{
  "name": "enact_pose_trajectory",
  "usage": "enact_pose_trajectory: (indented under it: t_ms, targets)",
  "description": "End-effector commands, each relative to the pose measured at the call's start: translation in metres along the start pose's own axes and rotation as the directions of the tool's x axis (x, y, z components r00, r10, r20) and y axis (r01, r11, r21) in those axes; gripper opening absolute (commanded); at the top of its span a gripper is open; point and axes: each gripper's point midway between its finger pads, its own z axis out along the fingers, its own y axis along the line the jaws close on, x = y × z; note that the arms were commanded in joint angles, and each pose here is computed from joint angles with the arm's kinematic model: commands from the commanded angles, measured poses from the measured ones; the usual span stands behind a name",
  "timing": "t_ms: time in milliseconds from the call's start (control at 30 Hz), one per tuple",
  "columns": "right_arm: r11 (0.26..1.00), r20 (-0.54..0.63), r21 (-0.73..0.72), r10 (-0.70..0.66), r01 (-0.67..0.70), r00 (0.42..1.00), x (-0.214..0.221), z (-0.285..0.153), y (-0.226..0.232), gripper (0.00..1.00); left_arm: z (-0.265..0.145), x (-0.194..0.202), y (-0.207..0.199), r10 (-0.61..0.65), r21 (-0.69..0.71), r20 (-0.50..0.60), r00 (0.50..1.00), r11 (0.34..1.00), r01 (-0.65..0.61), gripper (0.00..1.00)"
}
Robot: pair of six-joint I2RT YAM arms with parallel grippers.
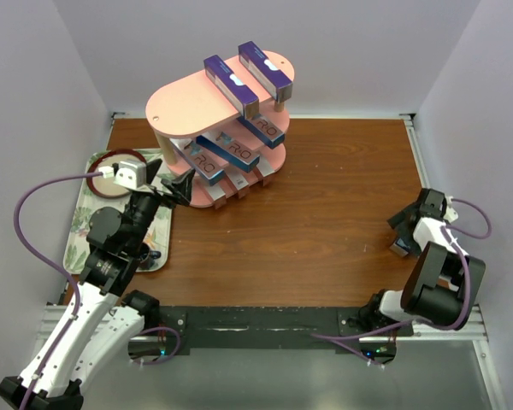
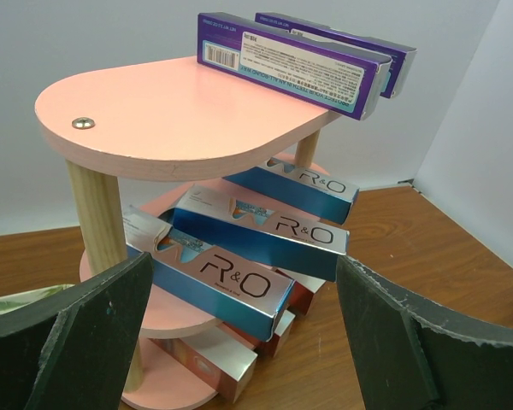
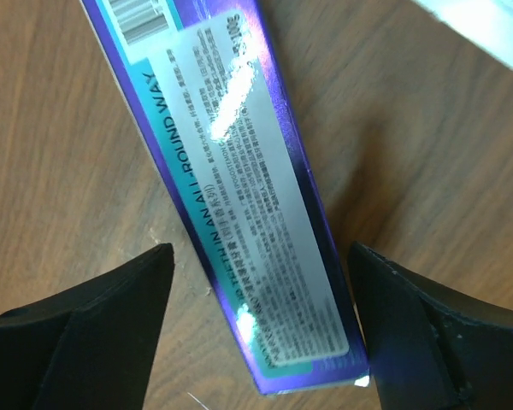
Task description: Place and organize the toothpastes onto the shelf
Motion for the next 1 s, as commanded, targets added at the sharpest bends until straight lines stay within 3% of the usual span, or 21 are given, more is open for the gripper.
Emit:
enact_pose_trajectory:
  t_ms: [0,300,533,733,967]
  targets:
    - [0.999,-0.004,-0.043,-0.014,0.014,1.000,0.002,0.007,0.008,0.78,0.001,-0.009,-0.003,-0.010,0.016,0.039,0.999,1.000,0.009,0.93]
    - [0.989,-0.032,-0.124,-0.083,0.078,0.996,0.010,0.011,0.022,0.55,0.002,-0.007,-0.004,-0.014,0.022,0.035,0.999,1.000,0.013,0.93]
    - [0.955,-0.039,-0.236,-0.195,0.180,0.980,0.026,0.002,0.052,0.44,0.004,-0.004,-0.004,-0.015,0.023,0.026,1.000,1.000,0.014,0.93]
    - [0.876,-0.021,-0.381,-0.328,0.296,0.944,0.047,-0.021,0.093,0.38,0.007,0.001,-0.009,-0.017,0.048,0.007,1.000,0.999,0.017,0.93]
    - [0.716,0.014,-0.612,-0.416,0.336,0.909,0.069,-0.069,0.143,0.34,0.010,0.007,-0.019,-0.012,0.106,-0.016,1.000,0.994,0.014,0.93]
